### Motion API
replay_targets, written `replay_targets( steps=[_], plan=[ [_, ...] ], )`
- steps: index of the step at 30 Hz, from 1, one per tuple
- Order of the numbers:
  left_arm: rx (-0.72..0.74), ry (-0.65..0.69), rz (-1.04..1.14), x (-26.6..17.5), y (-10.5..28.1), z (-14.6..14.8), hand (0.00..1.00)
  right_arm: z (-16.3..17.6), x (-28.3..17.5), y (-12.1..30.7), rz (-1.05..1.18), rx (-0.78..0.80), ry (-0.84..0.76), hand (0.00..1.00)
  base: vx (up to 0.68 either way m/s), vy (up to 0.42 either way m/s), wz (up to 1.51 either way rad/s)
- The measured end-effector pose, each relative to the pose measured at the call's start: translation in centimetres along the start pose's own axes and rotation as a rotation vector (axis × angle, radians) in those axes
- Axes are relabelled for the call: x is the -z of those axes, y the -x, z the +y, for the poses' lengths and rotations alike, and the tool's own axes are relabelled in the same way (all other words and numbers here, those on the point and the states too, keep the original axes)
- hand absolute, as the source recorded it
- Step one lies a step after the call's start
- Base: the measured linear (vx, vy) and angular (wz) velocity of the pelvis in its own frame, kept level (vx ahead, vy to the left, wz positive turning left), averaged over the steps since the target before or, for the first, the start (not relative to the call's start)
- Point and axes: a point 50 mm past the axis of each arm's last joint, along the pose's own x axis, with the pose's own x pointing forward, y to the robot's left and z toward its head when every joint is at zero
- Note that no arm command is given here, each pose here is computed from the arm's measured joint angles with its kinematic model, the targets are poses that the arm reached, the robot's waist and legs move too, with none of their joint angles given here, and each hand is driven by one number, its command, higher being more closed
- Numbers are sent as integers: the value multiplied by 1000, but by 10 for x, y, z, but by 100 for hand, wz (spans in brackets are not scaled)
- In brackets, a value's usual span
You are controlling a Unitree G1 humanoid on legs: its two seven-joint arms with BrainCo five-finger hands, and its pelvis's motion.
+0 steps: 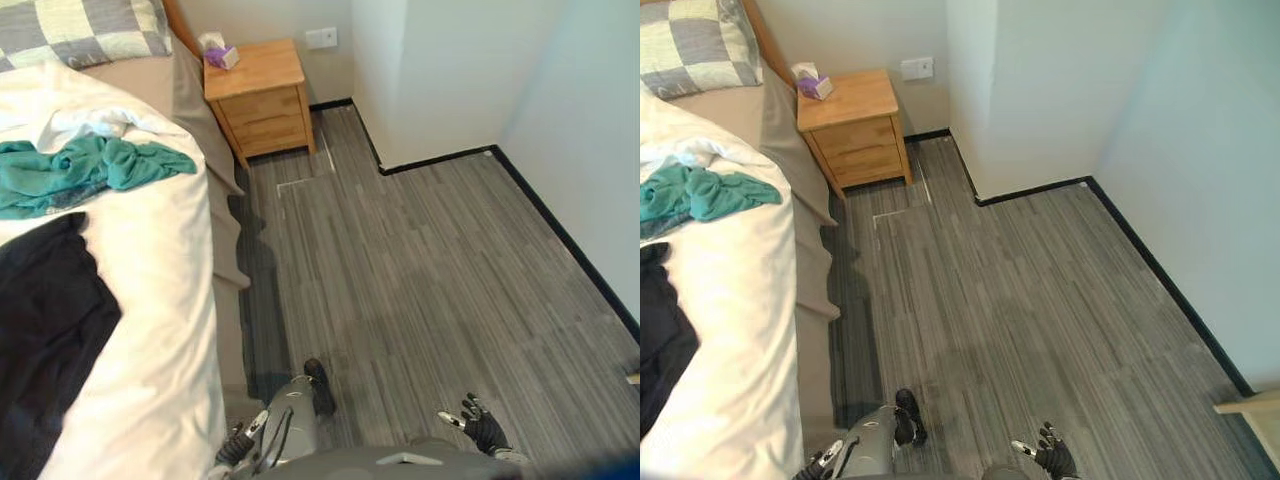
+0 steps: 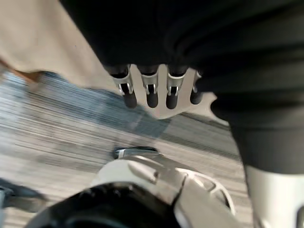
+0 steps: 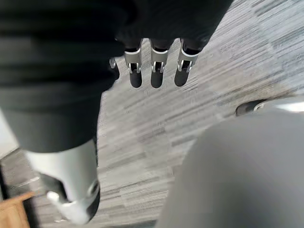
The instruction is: Tidy the bed and pick cloth on bed and put in laundry
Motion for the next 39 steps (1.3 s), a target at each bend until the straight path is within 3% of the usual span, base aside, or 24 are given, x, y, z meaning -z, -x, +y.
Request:
replay_targets(
  steps=[9, 16, 22, 24, 29, 39],
  plan=[
    [0, -60, -72, 13, 13, 15, 0, -8, 19, 5, 60, 109, -115, 0, 481, 198, 13],
    [69, -60, -169, 2, 11, 2, 0, -7, 23, 12, 8, 100, -117, 0, 461, -105, 69],
    [191, -68, -207, 2, 10, -30, 0, -20, 33, 19, 66, 184, -82, 0, 584, -333, 81],
    [151, -73, -142, 18, 15, -14, 0, -18, 44, 24, 124, 174, -64, 0, 484, -381, 59],
    [151, 17, -131, 23, 17, -15, 0, -22, 49, 26, 160, 190, -44, 0, 509, -338, 12],
    [102, 18, -150, -16, 2, -25, 0, -21, 36, 22, 143, 134, 117, 0, 425, -63, 12]
  ],
)
